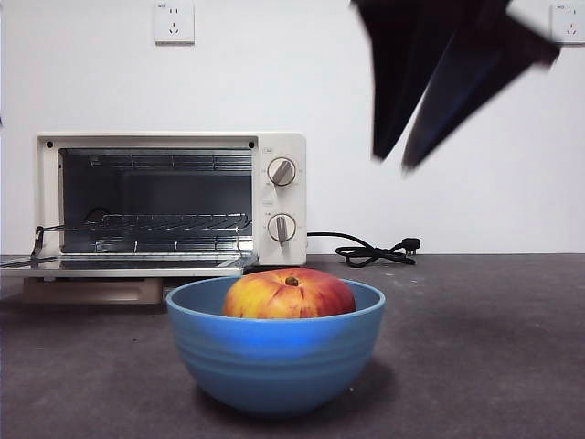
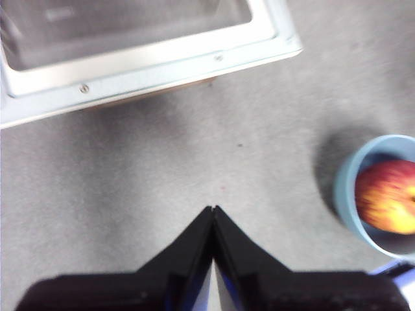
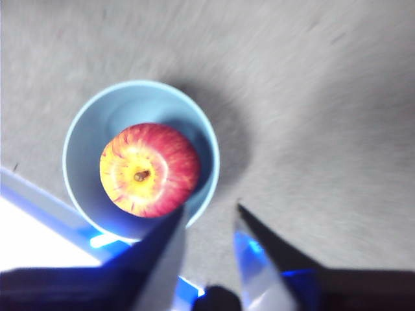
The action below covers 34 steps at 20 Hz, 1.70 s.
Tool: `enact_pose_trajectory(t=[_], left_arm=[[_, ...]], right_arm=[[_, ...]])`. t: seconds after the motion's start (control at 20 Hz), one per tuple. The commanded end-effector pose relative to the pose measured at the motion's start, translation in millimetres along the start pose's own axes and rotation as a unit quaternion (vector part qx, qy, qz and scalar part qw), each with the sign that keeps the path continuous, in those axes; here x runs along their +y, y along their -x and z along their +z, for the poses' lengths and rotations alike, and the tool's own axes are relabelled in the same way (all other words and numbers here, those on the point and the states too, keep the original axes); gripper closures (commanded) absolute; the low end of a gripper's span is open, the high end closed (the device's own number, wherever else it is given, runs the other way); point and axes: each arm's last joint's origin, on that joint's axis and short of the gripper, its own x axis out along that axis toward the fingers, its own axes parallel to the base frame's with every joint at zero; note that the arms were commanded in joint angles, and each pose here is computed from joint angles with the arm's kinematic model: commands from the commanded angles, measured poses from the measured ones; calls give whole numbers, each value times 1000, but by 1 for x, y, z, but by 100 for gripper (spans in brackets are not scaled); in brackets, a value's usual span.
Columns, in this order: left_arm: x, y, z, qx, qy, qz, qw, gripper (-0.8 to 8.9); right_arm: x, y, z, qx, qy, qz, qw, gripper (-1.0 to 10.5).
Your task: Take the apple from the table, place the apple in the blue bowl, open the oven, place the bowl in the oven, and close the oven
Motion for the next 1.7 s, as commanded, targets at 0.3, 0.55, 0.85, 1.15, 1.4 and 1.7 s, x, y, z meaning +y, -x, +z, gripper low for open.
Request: enact_pose_trajectory(t=[0.3, 0.55, 0.85, 1.15, 1.4, 1.7], left_arm=[[-14, 48, -31, -67, -22, -59, 996, 819], [-17, 55, -40, -62, -20, -76, 995, 819], [-17, 55, -42, -52, -15, -76, 996, 819], [-17, 54, -42, -52, -15, -76, 996, 819], [-17, 54, -42, -53, -15, -76, 996, 819], [-17, 55, -42, -53, -15, -76, 996, 819]], right_arm=[[-23, -45, 18, 57, 2, 51, 997, 778], [-23, -66, 22, 71, 1, 47, 996, 778], [-24, -89, 25, 86, -1, 44, 995, 778], [-23, -99, 27, 86, -2, 48, 995, 817], [-23, -100, 28, 82, -3, 49, 995, 941], [-18, -84, 45, 69, -33, 49, 996, 958]])
